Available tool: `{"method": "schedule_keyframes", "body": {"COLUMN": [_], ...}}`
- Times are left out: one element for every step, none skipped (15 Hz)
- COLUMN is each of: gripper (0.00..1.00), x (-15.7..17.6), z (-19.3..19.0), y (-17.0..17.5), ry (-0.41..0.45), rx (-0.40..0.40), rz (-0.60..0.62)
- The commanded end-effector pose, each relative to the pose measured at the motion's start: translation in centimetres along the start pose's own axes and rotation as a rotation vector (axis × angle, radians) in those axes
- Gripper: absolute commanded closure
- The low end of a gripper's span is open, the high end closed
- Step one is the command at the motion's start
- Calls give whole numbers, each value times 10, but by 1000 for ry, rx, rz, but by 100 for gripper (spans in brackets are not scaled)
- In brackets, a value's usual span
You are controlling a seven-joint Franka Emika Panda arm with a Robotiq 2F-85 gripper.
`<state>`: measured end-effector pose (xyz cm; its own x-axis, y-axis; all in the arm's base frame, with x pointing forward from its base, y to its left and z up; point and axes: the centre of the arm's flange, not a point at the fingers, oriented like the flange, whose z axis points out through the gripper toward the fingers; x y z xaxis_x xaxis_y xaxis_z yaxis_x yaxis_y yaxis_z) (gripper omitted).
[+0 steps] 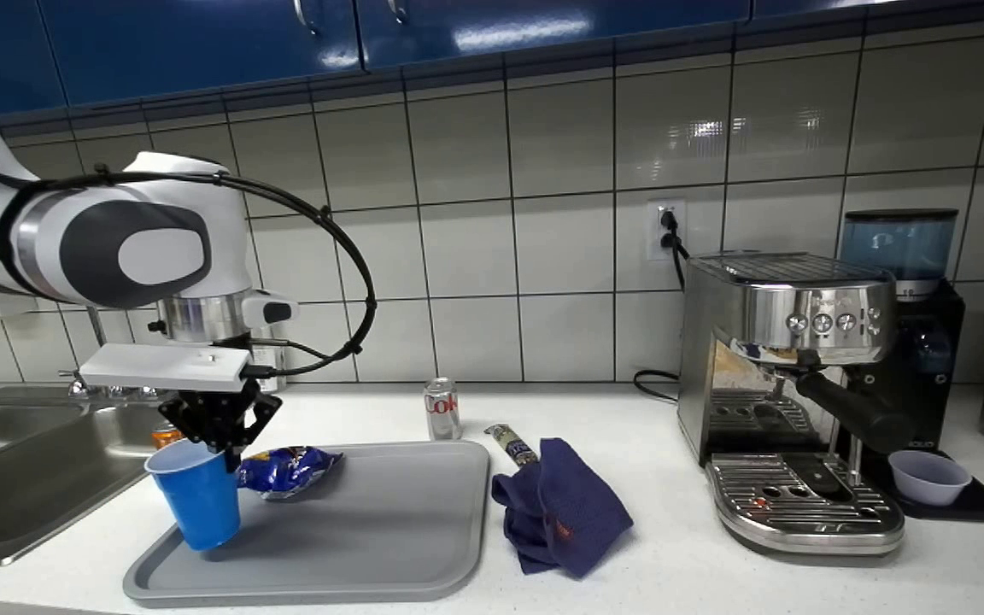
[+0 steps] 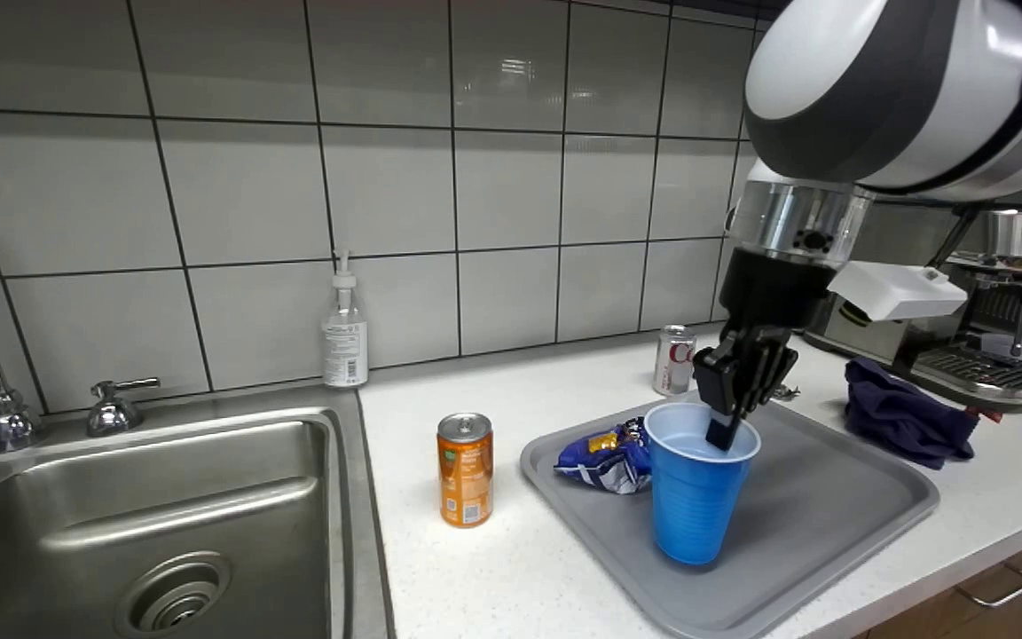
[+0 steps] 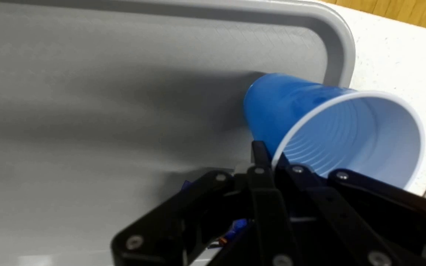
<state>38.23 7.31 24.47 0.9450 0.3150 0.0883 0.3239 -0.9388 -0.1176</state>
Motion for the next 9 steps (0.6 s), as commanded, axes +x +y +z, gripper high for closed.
{"method": "schedule_keyframes", "body": {"gripper": [99,99,99,99,99,99,99,99,99], "x": [-2,-2,-3,-3,-3,-2,-2,-3,-3], "z": [7,8,10,11,11,12,13,13,13], "y": [7,8,8,8,8,8,8,8,8], "ry": [-5,-9,-13,-14,-14,-14,-15,-15,-15], "rx": [18,19,20,19,15,13,12,11,10], "rz": [-20,-21,-21,-25,-27,-30,-31,-37,-40]}}
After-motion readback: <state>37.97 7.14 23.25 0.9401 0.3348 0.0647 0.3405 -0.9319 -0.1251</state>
